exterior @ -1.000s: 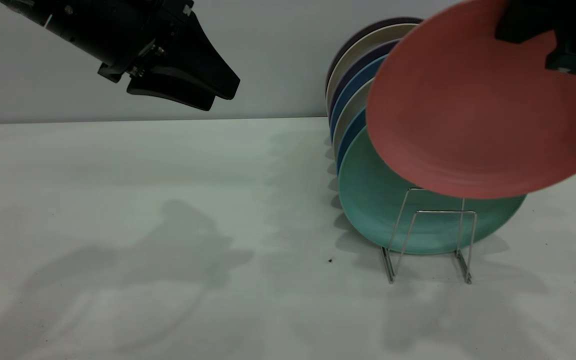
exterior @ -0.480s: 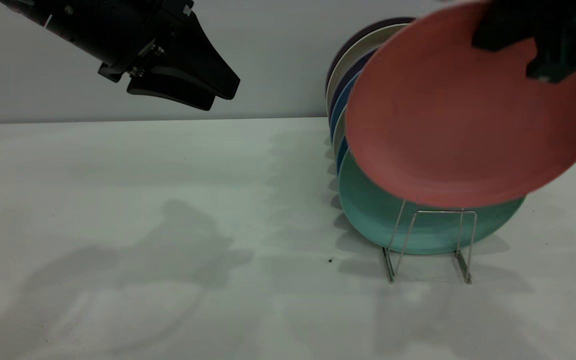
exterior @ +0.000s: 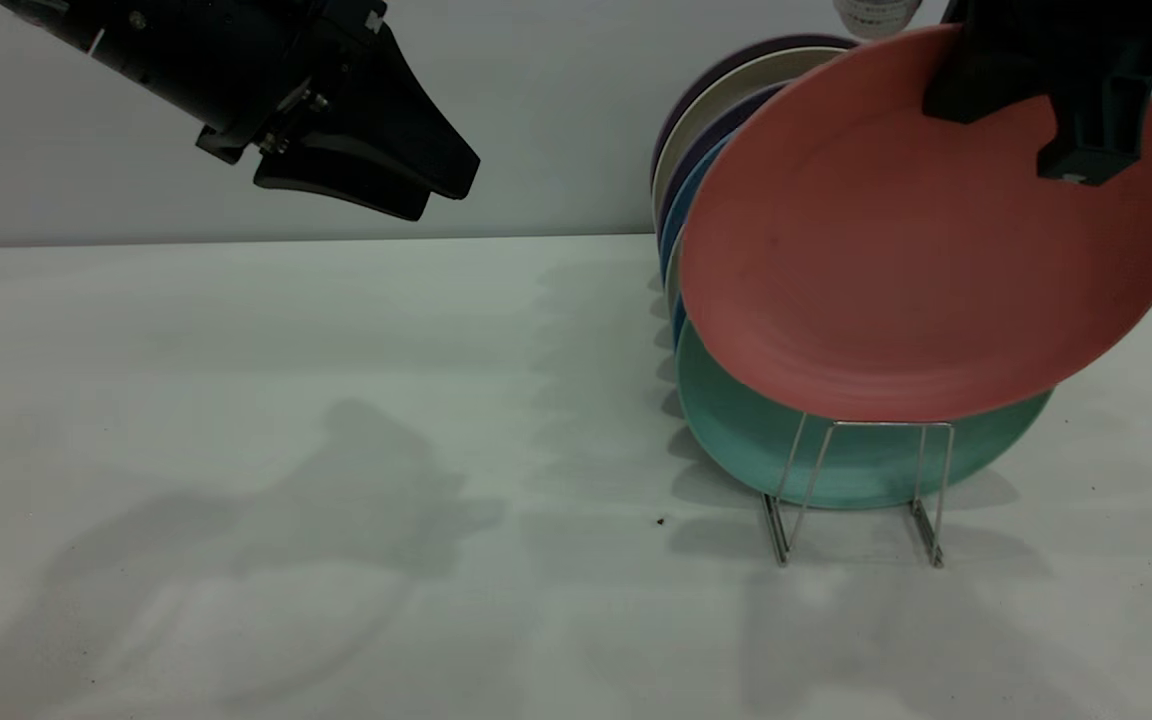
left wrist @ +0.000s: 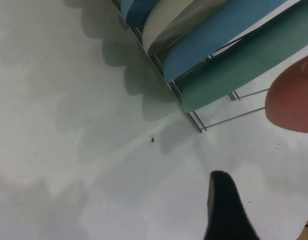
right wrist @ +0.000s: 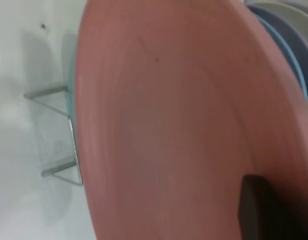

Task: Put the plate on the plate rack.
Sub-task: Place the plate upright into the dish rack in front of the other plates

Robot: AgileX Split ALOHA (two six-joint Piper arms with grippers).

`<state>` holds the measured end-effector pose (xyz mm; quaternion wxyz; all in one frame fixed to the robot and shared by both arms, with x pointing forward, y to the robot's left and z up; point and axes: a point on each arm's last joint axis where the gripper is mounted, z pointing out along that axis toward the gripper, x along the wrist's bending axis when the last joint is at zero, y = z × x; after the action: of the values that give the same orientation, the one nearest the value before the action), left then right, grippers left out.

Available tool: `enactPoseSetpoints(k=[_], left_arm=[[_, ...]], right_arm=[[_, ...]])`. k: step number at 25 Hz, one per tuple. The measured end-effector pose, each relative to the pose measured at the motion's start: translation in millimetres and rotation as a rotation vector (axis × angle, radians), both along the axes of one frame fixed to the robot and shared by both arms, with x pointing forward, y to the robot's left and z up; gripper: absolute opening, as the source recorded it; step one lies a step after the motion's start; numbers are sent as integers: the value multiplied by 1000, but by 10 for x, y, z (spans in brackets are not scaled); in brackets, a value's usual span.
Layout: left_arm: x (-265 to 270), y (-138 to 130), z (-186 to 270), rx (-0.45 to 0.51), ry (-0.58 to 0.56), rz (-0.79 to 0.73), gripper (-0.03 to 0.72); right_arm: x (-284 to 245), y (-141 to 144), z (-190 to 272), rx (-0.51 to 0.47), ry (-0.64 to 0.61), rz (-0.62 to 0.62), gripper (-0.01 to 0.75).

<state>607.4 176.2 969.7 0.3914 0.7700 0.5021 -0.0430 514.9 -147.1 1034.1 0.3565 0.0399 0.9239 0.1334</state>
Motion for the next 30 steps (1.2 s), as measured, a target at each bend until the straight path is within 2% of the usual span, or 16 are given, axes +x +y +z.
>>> enactPoseSetpoints(k=[30], left_arm=[[5, 3, 0, 6, -13, -4, 445]], right_arm=[[237, 146, -585, -75, 77, 64, 78]])
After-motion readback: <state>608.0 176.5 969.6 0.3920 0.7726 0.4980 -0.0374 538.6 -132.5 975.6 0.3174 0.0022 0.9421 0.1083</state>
